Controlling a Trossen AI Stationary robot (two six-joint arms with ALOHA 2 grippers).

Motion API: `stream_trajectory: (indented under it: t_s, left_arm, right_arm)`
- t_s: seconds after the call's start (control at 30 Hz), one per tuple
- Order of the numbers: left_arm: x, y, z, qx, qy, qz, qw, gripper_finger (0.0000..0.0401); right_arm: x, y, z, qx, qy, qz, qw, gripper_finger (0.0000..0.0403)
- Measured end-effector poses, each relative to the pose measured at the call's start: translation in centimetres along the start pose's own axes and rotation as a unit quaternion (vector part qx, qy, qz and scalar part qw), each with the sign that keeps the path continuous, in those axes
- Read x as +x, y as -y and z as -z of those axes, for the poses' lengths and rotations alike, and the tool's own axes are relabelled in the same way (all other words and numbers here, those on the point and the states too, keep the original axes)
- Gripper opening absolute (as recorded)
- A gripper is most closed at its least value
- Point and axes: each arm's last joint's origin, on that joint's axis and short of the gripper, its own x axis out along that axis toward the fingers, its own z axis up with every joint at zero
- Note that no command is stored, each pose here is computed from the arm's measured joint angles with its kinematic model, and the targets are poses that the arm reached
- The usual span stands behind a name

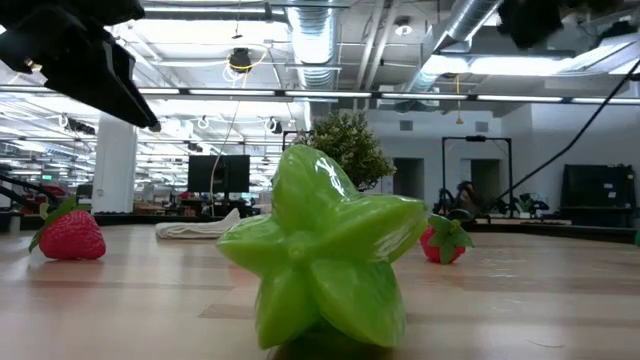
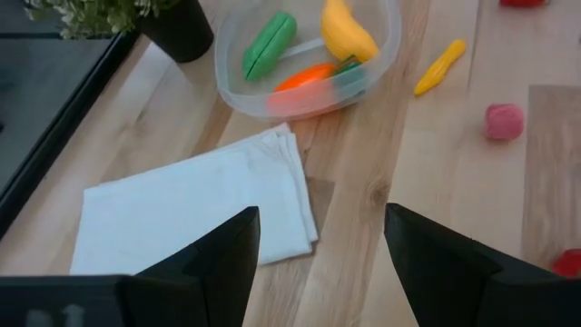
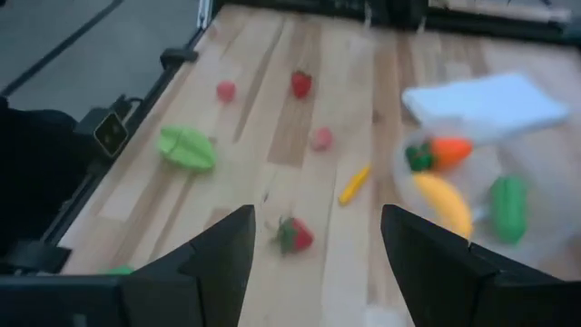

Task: Pick and placing Produce into tupperware
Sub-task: Put the left red strawberry into the transparent bin

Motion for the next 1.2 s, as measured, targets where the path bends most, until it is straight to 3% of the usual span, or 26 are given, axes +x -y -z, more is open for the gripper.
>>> stream_trajectory:
  t_s: [0.3, 0.6, 0.73, 0.87, 1.03, 1.2]
  left_arm:
    - [0.0, 0.1, -0.4, -0.006, 0.025, -0.009, 1.0, 0.0229]
    - [0.0, 0.1, -0.4, -0.007, 0.03, -0.011, 0.999, 0.0229]
    - [0.0, 0.2, -0.5, -0.011, 0.032, -0.008, 0.999, 0.0229]
    - [0.0, 0.6, -0.5, -0.013, 0.0, 0.052, 0.999, 0.0229]
    - [0.0, 2.1, -0.4, 0.022, -0.022, 0.141, 0.989, 0.0229]
    - [0.7, 4.0, 0.0, 0.046, -0.023, 0.163, 0.985, 0.0229]
  right_arm:
    - [0.5, -0.5, 4.4, 0.096, -0.028, -0.015, 0.995, 0.0234]
    - [-0.2, -2.7, 5.6, 0.18, -0.062, -0.053, 0.98, 0.0234]
    - [-0.6, -3.4, 5.7, 0.189, -0.045, -0.037, 0.98, 0.0234]
    - [-0.9, -4.0, 5.8, 0.182, -0.033, -0.03, 0.982, 0.0234]
    - [-1.1, -4.4, 5.9, 0.171, -0.018, -0.016, 0.985, 0.0234]
    - [-0.6, -5.0, 6.1, 0.159, -0.019, -0.009, 0.987, 0.0234]
